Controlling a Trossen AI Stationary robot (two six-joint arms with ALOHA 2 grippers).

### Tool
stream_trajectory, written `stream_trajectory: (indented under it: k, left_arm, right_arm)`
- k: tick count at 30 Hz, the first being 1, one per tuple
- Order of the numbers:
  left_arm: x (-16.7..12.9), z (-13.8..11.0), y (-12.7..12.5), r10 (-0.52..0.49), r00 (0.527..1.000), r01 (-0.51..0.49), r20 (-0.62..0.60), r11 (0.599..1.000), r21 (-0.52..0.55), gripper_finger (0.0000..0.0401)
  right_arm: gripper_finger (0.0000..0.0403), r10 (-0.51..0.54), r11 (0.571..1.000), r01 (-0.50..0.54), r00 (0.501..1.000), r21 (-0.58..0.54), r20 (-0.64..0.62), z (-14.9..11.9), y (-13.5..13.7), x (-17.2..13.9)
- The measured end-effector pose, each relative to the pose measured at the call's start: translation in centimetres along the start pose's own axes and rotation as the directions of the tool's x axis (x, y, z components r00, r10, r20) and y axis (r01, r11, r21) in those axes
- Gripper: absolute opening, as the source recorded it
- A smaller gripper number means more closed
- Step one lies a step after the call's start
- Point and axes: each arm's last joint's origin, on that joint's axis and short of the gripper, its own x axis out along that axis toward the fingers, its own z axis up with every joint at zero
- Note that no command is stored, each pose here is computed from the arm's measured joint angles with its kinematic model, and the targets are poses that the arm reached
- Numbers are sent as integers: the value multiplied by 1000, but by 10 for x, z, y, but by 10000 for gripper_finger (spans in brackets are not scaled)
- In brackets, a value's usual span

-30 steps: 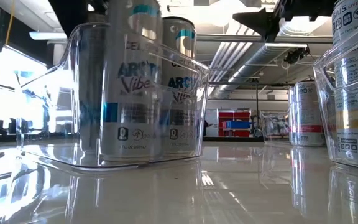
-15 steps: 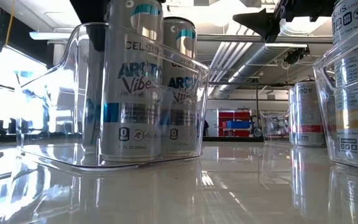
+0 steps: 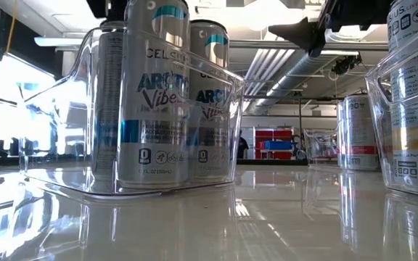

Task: Sort soda cans
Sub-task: Adjust the white-blue soda can in the bottom left transparent bin, then move the transparent bins to the top center of the table

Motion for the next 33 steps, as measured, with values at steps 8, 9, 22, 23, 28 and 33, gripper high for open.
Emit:
stream_trajectory:
  k: [8,9,22,23,28,33]
  left_arm:
    - [-35,-48,-31,71,995,-79,-72,991,-108,317]
    - [-39,-54,-40,75,995,-82,-61,989,-123,317]
    - [44,-83,-83,265,962,-253,66,956,-145,289]
    - [50,-84,-80,279,958,-268,61,953,-142,282]
    - [72,-90,-59,349,937,-348,-9,935,-66,248]
    - [88,-94,-42,379,924,-380,-50,925,3,230]
  right_arm:
    - [383,-70,997,71,996,4,-61,-16,-8,12]
    - [383,-77,997,77,995,-7,-64,-18,-9,13]
    - [383,45,999,-45,999,-22,0,-12,-13,19]
    - [383,62,998,-62,998,-16,-7,-12,-12,19]
    - [383,161,985,-162,987,-52,-32,-9,1,20]
    - [382,171,971,-188,978,-145,-123,5,21,29]
